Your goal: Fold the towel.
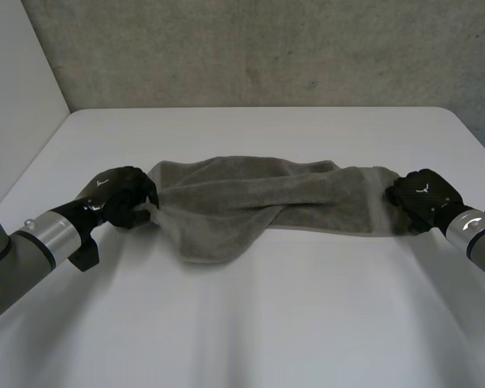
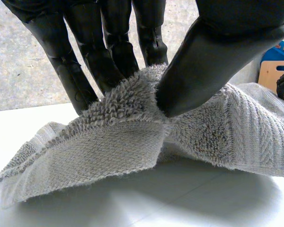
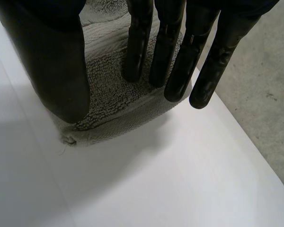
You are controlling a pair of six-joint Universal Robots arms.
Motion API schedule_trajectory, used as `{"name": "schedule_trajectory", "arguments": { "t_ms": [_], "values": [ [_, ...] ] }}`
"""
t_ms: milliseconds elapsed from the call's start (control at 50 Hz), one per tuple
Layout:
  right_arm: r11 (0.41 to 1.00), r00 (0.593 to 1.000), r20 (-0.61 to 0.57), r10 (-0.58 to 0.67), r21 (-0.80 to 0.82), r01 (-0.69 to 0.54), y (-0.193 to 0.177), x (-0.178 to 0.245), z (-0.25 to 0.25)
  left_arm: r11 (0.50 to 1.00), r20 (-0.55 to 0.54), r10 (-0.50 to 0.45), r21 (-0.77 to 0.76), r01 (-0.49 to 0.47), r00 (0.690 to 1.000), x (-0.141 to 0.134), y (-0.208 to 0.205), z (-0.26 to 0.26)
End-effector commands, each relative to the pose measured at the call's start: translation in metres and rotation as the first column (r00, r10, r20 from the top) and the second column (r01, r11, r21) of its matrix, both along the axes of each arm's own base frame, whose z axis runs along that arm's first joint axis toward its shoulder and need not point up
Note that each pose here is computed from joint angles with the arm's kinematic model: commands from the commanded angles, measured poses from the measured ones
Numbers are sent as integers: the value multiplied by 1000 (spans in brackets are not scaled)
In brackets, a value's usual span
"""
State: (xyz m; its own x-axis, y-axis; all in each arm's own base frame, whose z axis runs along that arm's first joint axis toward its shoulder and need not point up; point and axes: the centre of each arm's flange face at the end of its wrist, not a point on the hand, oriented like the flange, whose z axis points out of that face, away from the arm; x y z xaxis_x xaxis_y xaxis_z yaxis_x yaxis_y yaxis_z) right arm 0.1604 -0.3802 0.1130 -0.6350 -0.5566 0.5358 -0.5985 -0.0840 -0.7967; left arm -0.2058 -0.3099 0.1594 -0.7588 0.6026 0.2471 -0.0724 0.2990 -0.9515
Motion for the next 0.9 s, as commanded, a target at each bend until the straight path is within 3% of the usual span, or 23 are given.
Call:
{"name": "schedule_trajectory", "arguments": {
  "t_ms": [20, 520, 720, 900],
  "values": [
    [1000, 1000, -5, -19, 12, 19, -3, -1, -4, 1000, 0, -1, 2, 1, 1000, 0, 0, 0],
    [995, 1000, 3, -16, 94, 16, -10, 0, -15, 1000, -1, -1, 2, 1, 1000, 0, 0, 0],
    [996, 990, 137, -45, 85, 34, -13, 4, 19, 1000, -1, -4, 2, 4, 1000, -1, 0, 0],
    [996, 982, 180, -53, 76, 40, -11, 6, 38, 1000, 0, -3, 3, 3, 1000, 0, 0, 0]
  ]
}}
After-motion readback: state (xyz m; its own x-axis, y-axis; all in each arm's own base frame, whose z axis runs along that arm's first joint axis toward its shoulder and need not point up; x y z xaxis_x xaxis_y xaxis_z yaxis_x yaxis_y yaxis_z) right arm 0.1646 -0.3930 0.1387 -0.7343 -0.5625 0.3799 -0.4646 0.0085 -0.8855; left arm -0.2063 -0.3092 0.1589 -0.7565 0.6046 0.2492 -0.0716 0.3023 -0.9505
